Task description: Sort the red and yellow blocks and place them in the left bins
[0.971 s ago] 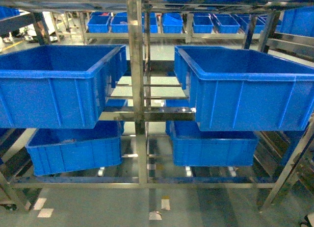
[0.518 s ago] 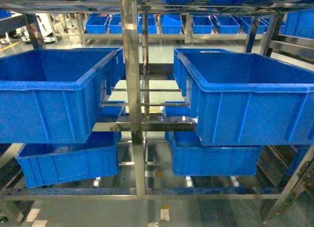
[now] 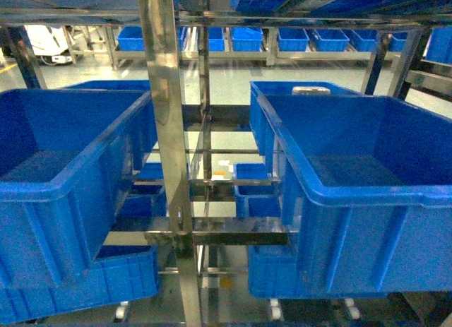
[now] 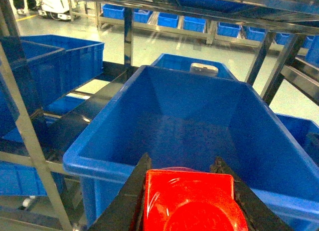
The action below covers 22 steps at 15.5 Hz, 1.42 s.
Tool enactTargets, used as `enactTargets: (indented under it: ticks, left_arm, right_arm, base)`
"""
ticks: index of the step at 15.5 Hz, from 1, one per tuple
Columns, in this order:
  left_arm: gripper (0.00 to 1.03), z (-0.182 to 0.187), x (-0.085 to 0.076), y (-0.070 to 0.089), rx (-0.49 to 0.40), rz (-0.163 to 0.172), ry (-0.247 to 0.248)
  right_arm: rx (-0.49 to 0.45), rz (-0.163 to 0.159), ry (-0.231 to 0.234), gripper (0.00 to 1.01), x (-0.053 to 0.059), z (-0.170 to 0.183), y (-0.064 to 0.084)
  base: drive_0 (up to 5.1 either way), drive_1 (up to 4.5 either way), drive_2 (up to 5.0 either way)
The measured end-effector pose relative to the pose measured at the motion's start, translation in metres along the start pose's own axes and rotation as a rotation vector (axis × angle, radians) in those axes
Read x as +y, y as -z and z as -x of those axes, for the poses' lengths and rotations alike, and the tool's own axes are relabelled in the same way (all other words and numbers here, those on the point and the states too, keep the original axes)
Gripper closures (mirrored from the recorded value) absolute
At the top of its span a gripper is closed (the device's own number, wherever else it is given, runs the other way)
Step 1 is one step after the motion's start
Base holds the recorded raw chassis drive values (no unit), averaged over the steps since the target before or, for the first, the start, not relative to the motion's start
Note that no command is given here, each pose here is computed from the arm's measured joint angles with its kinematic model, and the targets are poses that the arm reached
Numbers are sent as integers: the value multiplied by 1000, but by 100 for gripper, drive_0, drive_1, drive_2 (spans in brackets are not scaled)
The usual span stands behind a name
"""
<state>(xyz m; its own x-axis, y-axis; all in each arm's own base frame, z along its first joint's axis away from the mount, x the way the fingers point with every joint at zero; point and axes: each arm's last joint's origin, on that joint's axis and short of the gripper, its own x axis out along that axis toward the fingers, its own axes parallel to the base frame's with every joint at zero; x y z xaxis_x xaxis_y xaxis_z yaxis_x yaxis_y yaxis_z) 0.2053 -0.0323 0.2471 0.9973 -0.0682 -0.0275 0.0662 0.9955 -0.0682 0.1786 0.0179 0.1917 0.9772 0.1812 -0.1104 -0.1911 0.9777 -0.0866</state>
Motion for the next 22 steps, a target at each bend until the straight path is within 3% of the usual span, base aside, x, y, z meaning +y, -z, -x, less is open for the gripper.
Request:
enactTargets:
  ticks: [10,11,14,17,22]
  left_arm:
    - [76,-1,0,0,3,0,-1]
    - [76,-1,0,0,4,0,0]
    - [76,-1,0,0,3,0,-1]
    - [76,-1,0,0,4,0,-1]
    - [76,-1,0,0,3,0,0]
  right_arm:
    - [-2,-1,11,74,-2,-1,1]
    - [-9,-2,30,74,-8,-6,3]
    - [118,-15,33,74,-23,-33,28]
    - [97,-7,17,74,-34,-68,19]
    - [135,-13,-23,74,-46,-122,21]
  base:
    - [0,0,0]
    - [0,0,0]
    - [0,0,0]
    - [0,0,0]
    - [0,0,0]
